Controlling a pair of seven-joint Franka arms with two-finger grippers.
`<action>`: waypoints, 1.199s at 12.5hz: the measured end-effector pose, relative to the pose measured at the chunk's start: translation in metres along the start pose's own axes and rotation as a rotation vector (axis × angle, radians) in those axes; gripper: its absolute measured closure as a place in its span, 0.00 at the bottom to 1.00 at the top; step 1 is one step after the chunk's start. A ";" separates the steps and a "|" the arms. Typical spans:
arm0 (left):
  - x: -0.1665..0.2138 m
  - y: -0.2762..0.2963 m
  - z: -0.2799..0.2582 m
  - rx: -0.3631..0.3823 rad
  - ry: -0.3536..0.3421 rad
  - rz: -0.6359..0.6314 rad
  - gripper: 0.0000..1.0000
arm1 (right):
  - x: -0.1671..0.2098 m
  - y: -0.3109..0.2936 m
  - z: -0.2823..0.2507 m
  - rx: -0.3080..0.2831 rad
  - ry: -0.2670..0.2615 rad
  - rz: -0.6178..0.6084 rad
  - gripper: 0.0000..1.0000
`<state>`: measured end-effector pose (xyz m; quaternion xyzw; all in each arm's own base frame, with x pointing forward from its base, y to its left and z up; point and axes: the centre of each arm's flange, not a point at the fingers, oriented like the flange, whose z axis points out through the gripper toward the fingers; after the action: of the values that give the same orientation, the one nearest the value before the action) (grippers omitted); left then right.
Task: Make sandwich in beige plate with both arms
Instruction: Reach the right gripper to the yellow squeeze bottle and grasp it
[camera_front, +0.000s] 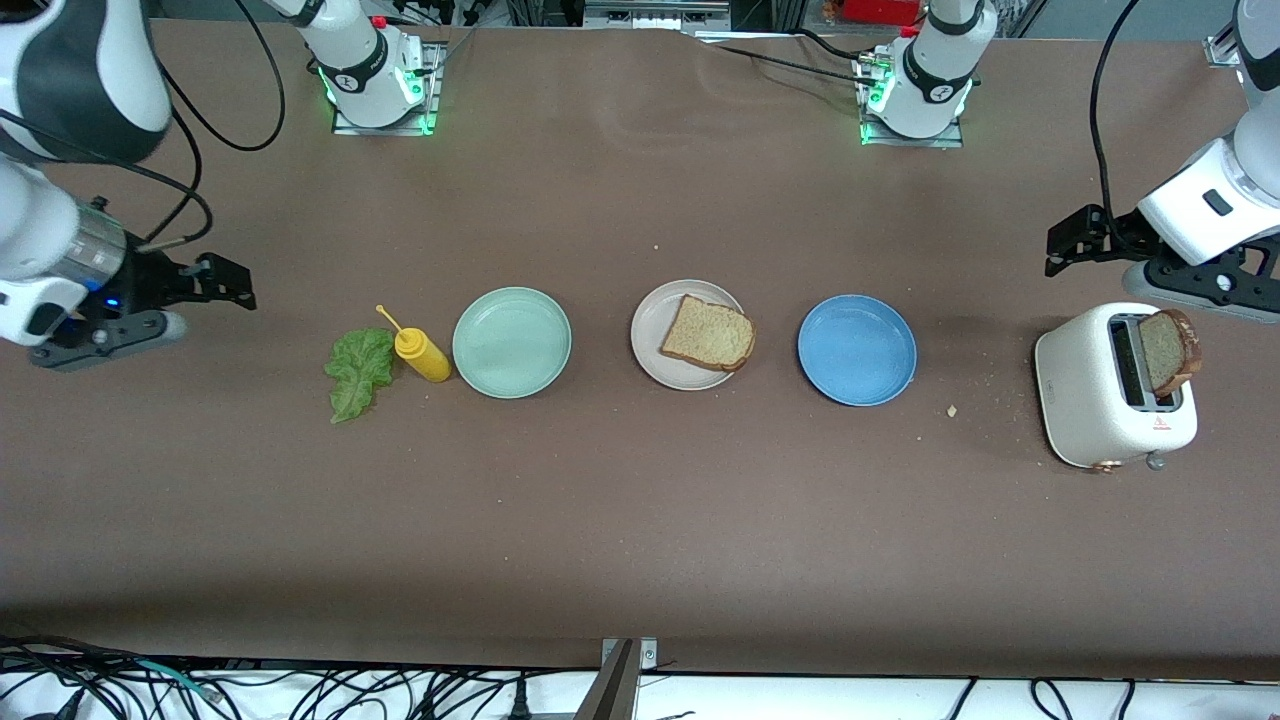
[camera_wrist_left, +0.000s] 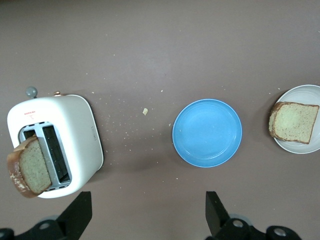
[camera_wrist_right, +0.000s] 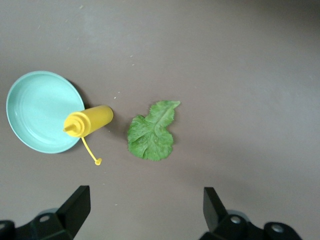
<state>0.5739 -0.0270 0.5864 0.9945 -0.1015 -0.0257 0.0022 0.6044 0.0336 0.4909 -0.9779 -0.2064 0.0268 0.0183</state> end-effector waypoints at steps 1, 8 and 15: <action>-0.001 -0.001 0.001 -0.002 -0.010 -0.021 0.00 | 0.000 -0.002 0.014 0.010 0.002 -0.094 0.00; -0.003 0.003 0.001 -0.003 -0.023 -0.060 0.00 | -0.014 0.038 0.083 0.196 0.183 -0.625 0.00; -0.005 0.003 0.001 -0.005 -0.036 -0.065 0.00 | -0.013 0.075 0.195 0.366 0.481 -0.938 0.00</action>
<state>0.5684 -0.0292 0.5856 0.9966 -0.0691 -0.0439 0.0020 0.6112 -0.0356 0.2934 -0.7408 -0.6015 -0.1726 0.2442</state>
